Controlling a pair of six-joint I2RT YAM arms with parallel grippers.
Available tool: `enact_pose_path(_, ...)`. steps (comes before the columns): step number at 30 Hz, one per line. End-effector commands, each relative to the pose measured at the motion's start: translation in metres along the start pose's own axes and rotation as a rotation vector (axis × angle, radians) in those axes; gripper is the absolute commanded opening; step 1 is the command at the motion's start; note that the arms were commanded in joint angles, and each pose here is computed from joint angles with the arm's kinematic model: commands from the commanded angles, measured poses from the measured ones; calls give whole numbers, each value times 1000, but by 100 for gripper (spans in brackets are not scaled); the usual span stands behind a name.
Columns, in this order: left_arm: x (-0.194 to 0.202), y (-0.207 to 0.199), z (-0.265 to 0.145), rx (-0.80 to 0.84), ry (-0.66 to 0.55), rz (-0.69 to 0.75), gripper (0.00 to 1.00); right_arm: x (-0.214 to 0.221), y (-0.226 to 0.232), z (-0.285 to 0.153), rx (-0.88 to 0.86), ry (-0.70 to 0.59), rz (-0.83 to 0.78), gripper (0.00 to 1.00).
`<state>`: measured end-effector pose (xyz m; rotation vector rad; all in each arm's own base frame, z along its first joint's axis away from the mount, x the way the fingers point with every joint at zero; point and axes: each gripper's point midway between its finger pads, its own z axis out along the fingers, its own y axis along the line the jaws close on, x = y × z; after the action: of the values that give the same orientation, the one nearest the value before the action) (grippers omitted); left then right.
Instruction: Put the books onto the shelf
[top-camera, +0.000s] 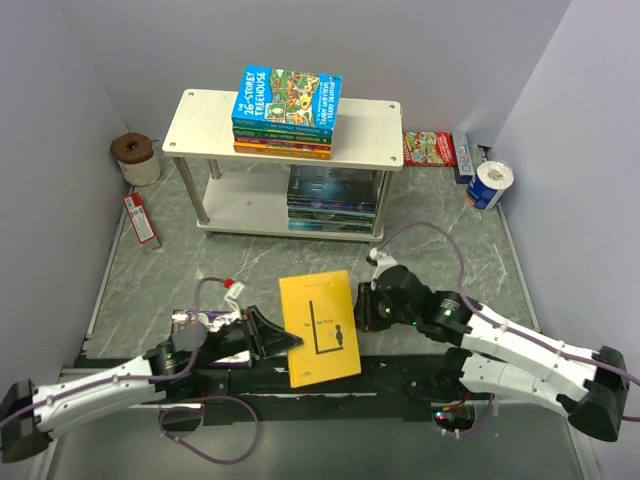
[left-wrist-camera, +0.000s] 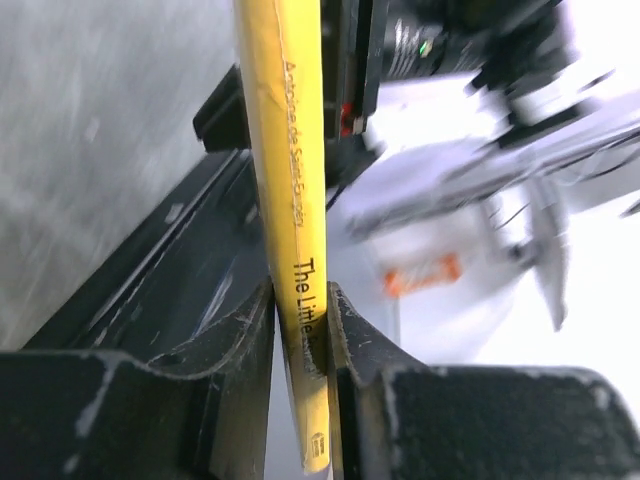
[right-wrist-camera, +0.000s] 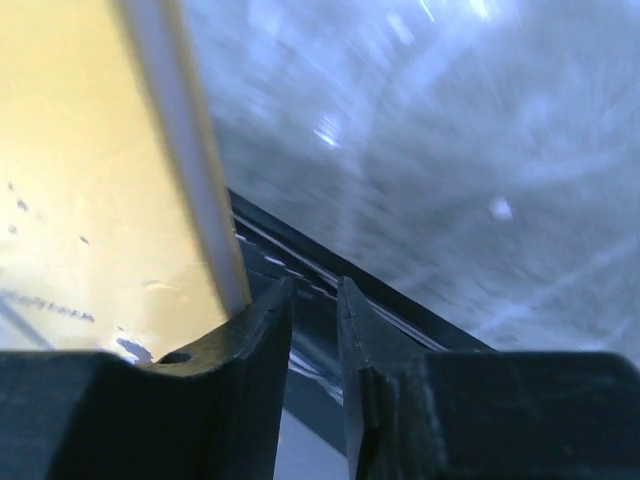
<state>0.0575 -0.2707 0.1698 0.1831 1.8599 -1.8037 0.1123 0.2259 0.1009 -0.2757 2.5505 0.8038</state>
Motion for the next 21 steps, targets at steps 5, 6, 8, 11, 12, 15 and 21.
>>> enact_pose_path(5,-71,-42,-29,70,-351,-2,1,-62,35,-53,-74,-245,-17,34)
enact_pose_path(6,-81,-48,-35,83,-398,-6,1,-71,41,-58,-112,-300,0,35)
enact_pose_path(8,-100,-50,-43,69,-500,-18,1,-75,44,-67,-181,-373,44,39)
enact_pose_path(11,-125,-54,-52,40,-621,-5,1,-85,54,-81,-269,-460,91,58)
enact_pose_path(12,-135,-63,-57,56,-659,-4,1,-87,55,-84,-279,-472,96,64)
enact_pose_path(15,-162,-80,-70,70,-788,-1,1,-91,62,-91,-316,-484,133,88)
enact_pose_path(21,-192,-88,-81,90,-963,-37,1,-96,92,-97,-538,-515,222,99)
